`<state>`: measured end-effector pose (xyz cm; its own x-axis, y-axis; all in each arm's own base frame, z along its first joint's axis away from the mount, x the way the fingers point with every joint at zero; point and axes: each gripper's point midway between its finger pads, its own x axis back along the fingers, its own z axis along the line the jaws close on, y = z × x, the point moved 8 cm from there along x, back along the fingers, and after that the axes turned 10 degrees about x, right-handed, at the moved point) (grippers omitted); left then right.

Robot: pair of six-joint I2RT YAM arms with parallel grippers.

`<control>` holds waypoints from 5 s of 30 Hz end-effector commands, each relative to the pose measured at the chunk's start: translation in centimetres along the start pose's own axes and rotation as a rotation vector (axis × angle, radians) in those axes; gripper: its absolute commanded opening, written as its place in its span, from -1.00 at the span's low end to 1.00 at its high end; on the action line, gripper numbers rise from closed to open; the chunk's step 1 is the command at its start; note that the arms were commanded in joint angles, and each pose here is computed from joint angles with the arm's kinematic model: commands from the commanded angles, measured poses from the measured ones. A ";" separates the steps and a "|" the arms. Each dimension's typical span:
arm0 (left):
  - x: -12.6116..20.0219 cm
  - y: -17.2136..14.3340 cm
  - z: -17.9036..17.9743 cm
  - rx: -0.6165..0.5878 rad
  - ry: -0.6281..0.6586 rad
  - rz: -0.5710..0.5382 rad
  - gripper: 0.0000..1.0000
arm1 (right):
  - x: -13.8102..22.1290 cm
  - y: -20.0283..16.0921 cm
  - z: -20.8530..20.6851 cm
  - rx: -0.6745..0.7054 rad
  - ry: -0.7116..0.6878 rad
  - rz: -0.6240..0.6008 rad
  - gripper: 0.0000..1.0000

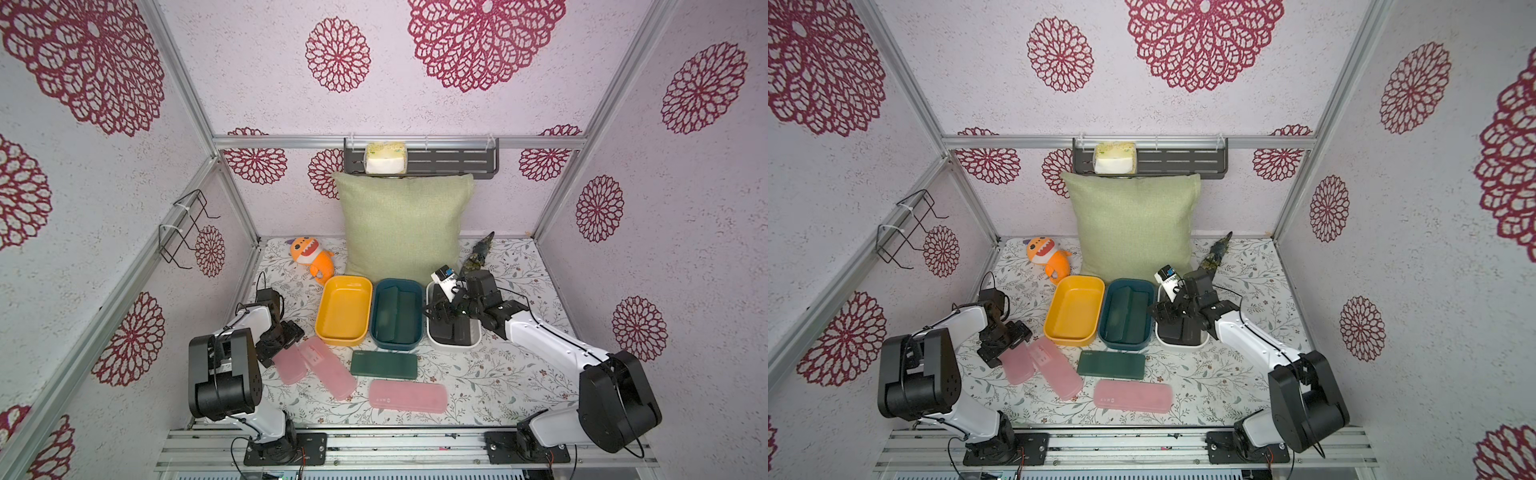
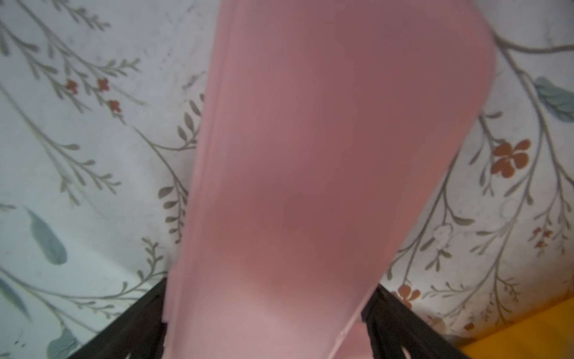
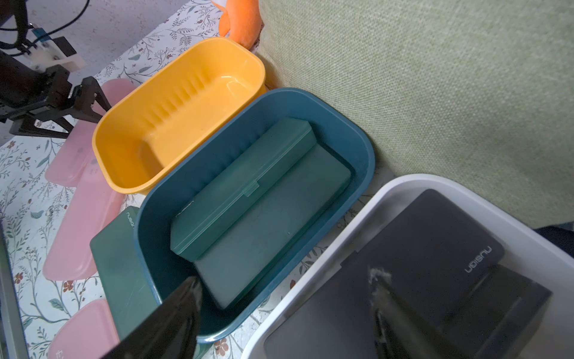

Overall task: Place the pencil cases by color into the storage box
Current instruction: Pick up the pencil case from the center of the board, then place the pencil case at the storage box.

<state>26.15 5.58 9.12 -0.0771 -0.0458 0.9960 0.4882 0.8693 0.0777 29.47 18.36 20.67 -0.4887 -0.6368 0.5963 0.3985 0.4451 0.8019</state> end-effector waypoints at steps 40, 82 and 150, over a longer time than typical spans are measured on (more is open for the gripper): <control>15.4 1.7 -0.5 -0.078 -0.188 -0.368 0.05 | 0.8 1.1 -0.3 -0.009 -0.066 -0.023 0.73; 9.6 -7.4 -22.0 -0.799 -0.320 -0.100 0.08 | 1.9 0.7 -1.7 -0.160 -0.211 0.024 0.73; 1.1 -10.8 -21.4 -0.819 -0.044 0.016 0.95 | 1.2 0.0 -1.7 -0.159 -0.191 0.047 0.73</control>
<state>39.07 -14.02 9.99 -0.0760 0.0243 0.9968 0.9658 0.2502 0.0675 30.07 16.56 20.22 -0.5846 -0.4684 0.6624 0.5469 0.3755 0.7482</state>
